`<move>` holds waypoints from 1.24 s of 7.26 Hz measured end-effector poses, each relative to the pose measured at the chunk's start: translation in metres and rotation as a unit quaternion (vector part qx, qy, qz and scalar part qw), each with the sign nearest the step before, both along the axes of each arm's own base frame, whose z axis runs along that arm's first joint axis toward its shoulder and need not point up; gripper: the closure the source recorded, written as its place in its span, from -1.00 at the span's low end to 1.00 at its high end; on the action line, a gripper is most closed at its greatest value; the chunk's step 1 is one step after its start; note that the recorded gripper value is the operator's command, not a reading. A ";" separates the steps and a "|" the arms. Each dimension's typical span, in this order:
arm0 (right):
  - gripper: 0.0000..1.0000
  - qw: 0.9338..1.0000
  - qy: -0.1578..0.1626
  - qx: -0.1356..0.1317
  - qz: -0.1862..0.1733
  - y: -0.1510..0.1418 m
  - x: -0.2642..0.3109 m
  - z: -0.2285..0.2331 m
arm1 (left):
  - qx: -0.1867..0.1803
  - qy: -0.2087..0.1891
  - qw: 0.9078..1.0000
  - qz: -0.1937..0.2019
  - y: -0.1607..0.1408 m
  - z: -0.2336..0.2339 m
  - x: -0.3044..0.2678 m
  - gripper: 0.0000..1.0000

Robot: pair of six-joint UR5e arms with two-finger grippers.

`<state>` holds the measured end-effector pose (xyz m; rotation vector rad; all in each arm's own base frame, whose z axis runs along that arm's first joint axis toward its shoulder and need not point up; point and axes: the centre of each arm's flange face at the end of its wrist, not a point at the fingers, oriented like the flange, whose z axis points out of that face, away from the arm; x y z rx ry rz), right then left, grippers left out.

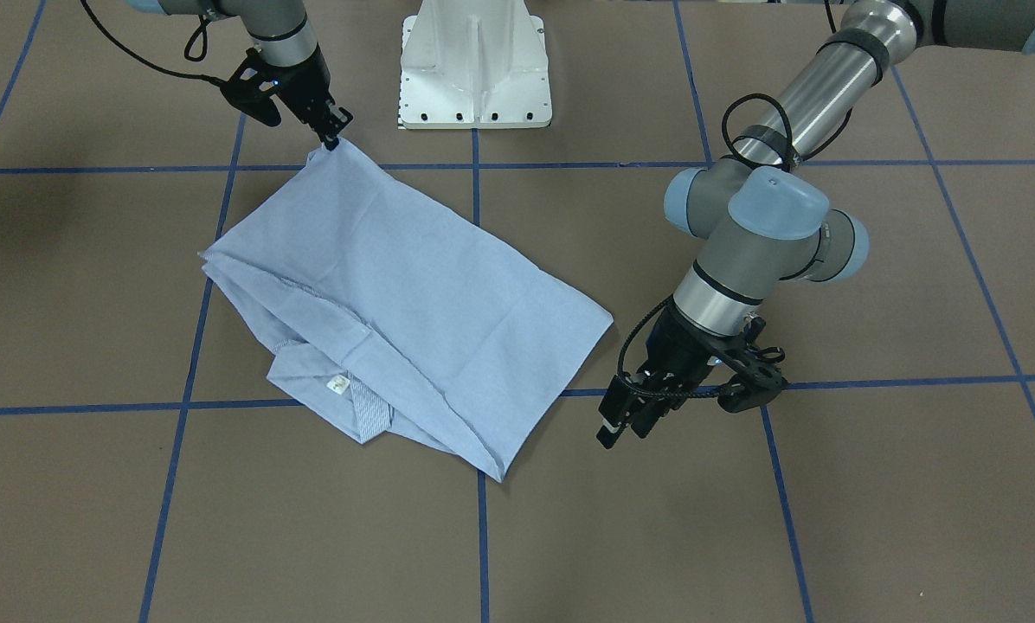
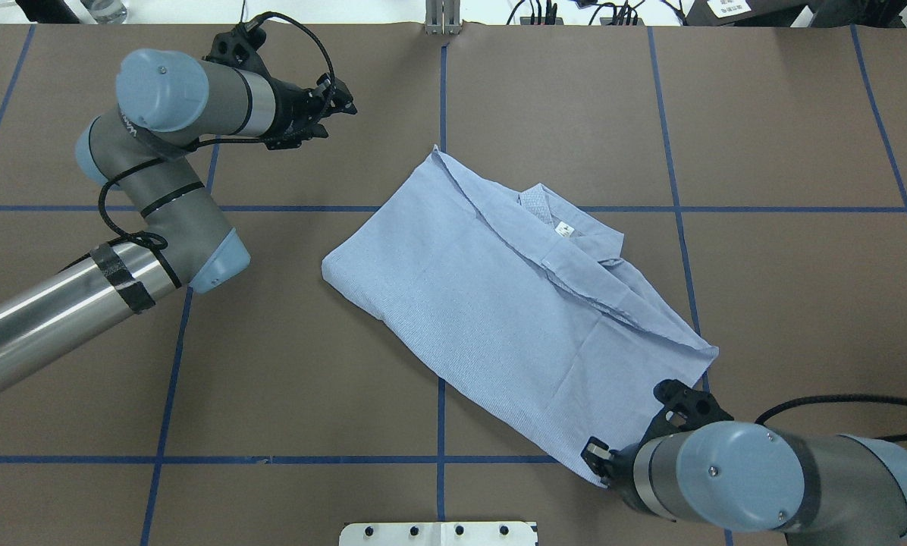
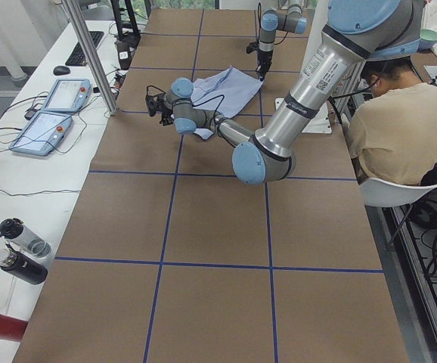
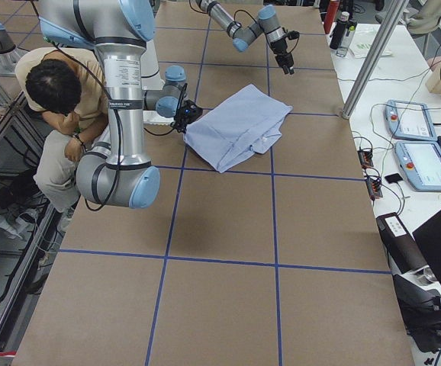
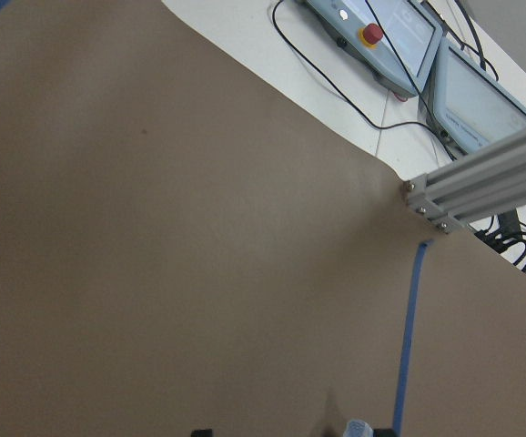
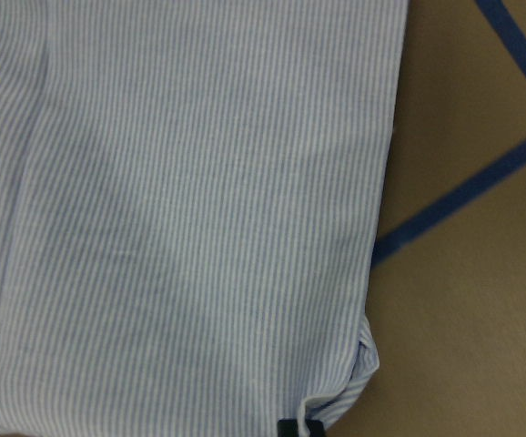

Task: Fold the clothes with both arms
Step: 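Move the left gripper down to the shirt edge nearest it and grasp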

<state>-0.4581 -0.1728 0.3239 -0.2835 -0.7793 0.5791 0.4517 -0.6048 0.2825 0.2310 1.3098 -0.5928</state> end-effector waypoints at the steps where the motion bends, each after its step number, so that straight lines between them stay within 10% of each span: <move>1: -0.99 1.000 0.000 -0.011 -0.018 0.028 -0.004 -0.006 | -0.007 0.010 1.000 0.011 0.020 -0.005 0.007 -0.42; 4: -1.00 0.999 -0.009 -0.017 -0.049 0.066 0.017 -0.018 | -0.040 0.015 0.998 0.046 0.084 -0.010 0.004 -0.60; 9: -1.00 0.997 -0.028 -0.008 0.070 -0.037 0.067 -0.037 | -0.124 0.002 0.990 0.070 0.187 0.023 0.063 -0.58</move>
